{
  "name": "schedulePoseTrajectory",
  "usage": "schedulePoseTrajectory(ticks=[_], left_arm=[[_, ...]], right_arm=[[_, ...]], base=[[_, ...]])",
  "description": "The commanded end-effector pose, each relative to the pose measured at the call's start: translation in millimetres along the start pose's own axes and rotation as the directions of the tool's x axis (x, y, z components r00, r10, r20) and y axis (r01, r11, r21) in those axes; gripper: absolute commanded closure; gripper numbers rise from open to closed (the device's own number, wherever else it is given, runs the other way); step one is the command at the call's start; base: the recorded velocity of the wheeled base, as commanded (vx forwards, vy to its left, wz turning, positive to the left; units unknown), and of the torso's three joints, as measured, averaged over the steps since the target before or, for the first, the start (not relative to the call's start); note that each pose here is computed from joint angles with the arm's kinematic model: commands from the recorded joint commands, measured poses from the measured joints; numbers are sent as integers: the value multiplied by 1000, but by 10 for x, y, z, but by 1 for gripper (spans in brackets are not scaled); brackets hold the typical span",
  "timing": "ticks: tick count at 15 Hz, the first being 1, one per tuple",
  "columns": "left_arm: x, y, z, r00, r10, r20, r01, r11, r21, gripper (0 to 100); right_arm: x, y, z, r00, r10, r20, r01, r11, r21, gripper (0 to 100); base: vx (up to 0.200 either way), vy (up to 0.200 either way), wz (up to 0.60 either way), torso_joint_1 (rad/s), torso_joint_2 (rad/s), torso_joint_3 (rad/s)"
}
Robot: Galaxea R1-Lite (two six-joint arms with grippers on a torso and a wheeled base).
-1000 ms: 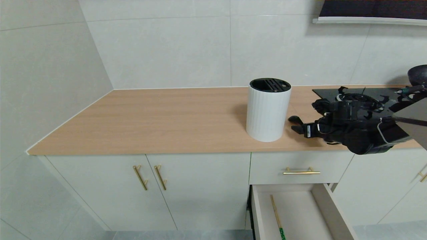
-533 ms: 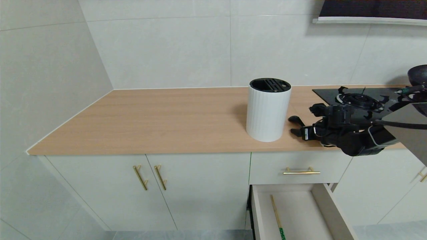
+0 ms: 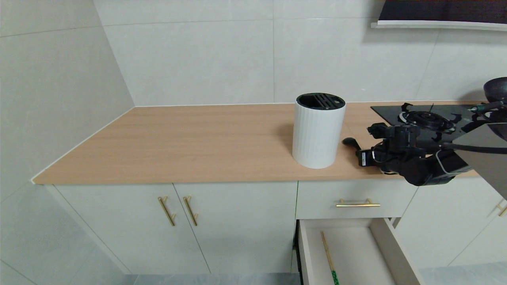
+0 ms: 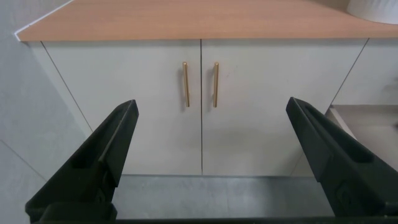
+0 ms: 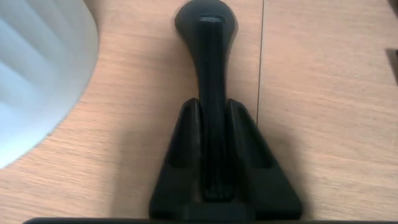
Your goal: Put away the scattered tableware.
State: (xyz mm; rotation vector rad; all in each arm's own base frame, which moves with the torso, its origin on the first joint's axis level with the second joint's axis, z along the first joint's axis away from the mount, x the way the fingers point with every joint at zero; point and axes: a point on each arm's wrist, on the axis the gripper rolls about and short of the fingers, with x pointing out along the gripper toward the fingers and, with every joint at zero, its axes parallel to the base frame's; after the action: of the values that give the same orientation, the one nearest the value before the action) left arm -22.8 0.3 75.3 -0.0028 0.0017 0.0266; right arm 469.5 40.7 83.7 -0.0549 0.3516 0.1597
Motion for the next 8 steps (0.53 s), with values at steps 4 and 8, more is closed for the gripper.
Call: schedulePoseTrajectory(ticks=[4,8], left_arm=[[0,0,0,1000,1,0,-1,1000,0,0],[0,0,0,1000,1,0,-1,1000,0,0]], right_arm=[[-4,3,2,1000,-9,-3,9,1000,-1,100],[-405,10,285,998,-65,28,61,992,111,100]], base=[[0,0,0,0,0,0],[0,0,0,0,0,0]])
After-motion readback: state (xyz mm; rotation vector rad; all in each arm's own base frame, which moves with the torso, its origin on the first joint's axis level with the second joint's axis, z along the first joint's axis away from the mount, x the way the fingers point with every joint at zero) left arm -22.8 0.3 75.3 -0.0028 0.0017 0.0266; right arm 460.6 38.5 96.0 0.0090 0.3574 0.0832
